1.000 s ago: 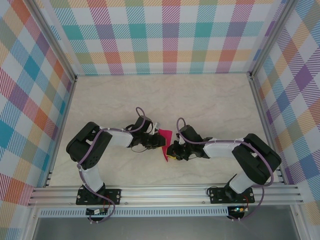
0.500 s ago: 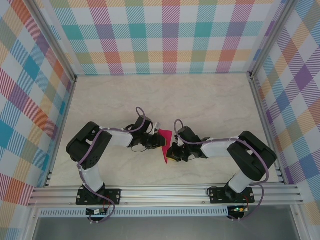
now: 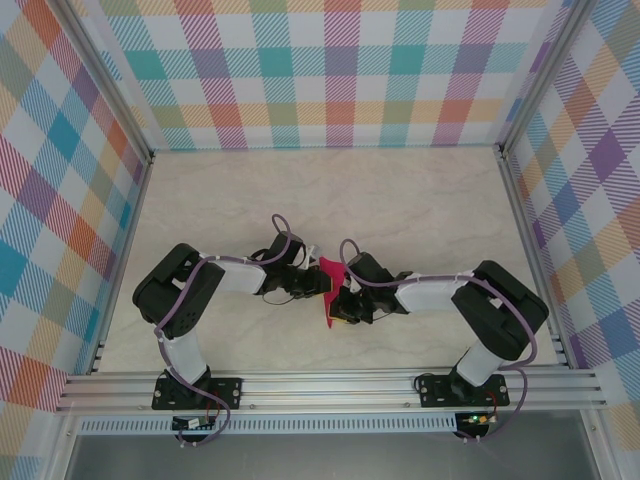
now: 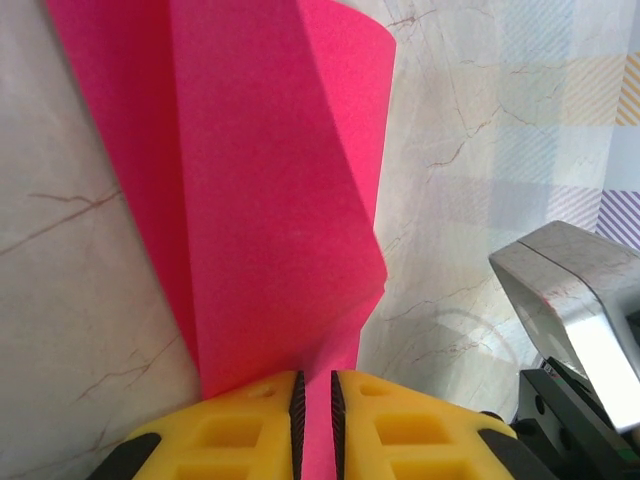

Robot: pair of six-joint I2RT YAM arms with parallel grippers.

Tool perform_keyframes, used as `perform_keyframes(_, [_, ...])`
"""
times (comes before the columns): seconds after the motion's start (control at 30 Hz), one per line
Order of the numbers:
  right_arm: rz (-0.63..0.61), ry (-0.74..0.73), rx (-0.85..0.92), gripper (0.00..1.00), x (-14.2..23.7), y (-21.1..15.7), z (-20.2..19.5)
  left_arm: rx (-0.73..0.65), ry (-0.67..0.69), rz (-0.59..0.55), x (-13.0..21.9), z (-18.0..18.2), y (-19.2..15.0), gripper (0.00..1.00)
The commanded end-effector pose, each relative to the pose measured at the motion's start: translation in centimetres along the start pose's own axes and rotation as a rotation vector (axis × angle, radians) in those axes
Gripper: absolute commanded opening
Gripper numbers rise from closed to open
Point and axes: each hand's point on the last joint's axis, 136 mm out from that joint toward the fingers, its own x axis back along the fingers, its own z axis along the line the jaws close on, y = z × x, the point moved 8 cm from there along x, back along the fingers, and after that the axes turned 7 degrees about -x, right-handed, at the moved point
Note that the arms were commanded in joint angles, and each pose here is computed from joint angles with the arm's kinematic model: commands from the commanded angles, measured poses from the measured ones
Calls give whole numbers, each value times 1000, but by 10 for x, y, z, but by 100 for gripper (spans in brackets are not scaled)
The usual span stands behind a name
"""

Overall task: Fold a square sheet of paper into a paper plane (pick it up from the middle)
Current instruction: Fold the wing for the fifth time at the center of the table.

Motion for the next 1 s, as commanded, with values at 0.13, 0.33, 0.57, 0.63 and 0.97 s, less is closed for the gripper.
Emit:
perform_keyframes(0.13, [-73,52,41,22,31,-11,10,53,95,101,-19,29,-28,17])
perform_keyframes(0.33, [-91,189,3,12,22,-5,19,55,95,103,-19,30,-28,17])
perform_keyframes(0.57, [-61,271,-36,9,0,2,17,54,92,106,-19,29,-28,17])
perform_keyframes(0.63, [-52,272,-48,9,-4,1,13,54,90,107,-19,29,-28,17])
perform_keyframes(0.97, [7,194,-77,9,-18,-8,-4,57,95,106,-20,30,-28,16])
